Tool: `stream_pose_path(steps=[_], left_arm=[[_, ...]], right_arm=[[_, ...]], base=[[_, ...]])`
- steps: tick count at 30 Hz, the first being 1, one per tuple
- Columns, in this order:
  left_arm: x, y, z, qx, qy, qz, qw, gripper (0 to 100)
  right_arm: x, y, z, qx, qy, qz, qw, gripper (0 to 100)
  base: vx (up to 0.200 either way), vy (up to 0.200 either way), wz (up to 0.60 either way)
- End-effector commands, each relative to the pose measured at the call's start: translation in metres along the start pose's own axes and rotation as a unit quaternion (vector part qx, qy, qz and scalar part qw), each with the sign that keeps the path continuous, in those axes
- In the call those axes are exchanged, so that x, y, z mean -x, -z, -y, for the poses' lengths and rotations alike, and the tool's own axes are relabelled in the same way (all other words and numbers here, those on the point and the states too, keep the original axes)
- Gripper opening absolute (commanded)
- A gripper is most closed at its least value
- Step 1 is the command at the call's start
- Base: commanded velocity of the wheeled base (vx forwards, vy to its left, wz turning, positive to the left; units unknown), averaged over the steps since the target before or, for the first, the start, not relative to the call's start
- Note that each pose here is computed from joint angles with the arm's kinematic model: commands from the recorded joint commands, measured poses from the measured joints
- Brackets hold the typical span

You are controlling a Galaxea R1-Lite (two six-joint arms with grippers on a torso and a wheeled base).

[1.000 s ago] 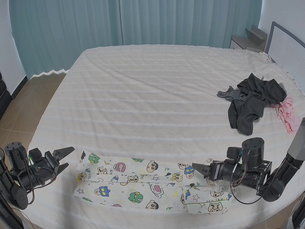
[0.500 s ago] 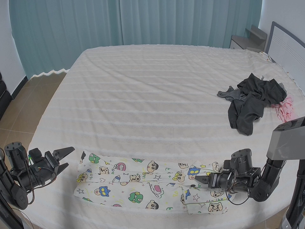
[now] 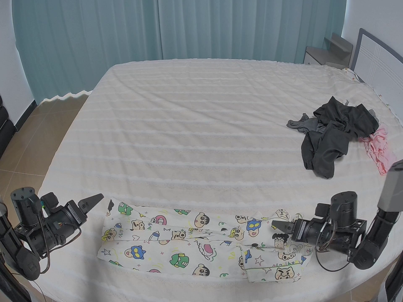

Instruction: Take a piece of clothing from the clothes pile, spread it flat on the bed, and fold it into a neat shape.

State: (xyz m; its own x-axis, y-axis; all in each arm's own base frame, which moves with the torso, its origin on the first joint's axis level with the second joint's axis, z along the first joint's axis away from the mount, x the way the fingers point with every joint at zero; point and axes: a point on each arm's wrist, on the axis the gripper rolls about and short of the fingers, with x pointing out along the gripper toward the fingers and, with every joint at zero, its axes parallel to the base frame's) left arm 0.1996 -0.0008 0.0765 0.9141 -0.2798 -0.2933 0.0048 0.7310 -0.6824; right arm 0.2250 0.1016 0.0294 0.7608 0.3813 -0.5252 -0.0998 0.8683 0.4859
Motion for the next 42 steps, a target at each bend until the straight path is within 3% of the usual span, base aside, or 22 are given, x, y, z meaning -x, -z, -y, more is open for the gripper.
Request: stream_pose_path(steps=[1, 3, 5, 8, 14, 18, 26, 42], left_arm=[[-0.018, 0.008, 0.0, -0.143, -0.049, -0.017, 0.9883, 100], [-0.028, 0.008, -0.006, -0.171, -0.078, -0.035, 0.9816, 100], [-0.038, 0.007, -0.01, -0.192, -0.103, -0.084, 0.9723, 100], [-0.05, 0.006, -0.011, -0.196, -0.128, -0.156, 0.9596, 100], [-0.065, -0.004, -0.005, -0.192, -0.086, -0.223, 0.952, 100], [-0.079, 0.007, -0.017, -0.22, -0.091, -0.263, 0.935, 100], [-0.106, 0.018, -0.04, -0.239, -0.142, -0.283, 0.918, 100], [-0.128, 0.035, -0.053, -0.23, -0.144, -0.312, 0.9105, 100]], right_arm=[[0.081, -0.021, -0.014, -0.013, -0.059, 0.118, 0.9912, 100], [0.1, -0.023, -0.014, -0.014, -0.064, 0.15, 0.9866, 100], [0.125, -0.028, -0.013, -0.021, -0.068, 0.2, 0.9773, 100], [0.142, -0.029, -0.005, -0.022, -0.038, 0.218, 0.9751, 100], [0.162, -0.029, -0.005, -0.001, -0.025, 0.218, 0.9757, 100], [0.17, -0.033, -0.01, 0.001, -0.034, 0.225, 0.9737, 100], [0.173, -0.027, -0.012, 0.013, -0.045, 0.207, 0.9772, 100], [0.171, -0.025, -0.011, 0.014, -0.045, 0.2, 0.9787, 100]], base=[[0.0, 0.0, 0.0], [0.0, 0.0, 0.0], [0.0, 0.0, 0.0], [0.0, 0.0, 0.0], [0.0, 0.0, 0.0], [0.0, 0.0, 0.0], [0.0, 0.0, 0.0], [0.0, 0.0, 0.0]])
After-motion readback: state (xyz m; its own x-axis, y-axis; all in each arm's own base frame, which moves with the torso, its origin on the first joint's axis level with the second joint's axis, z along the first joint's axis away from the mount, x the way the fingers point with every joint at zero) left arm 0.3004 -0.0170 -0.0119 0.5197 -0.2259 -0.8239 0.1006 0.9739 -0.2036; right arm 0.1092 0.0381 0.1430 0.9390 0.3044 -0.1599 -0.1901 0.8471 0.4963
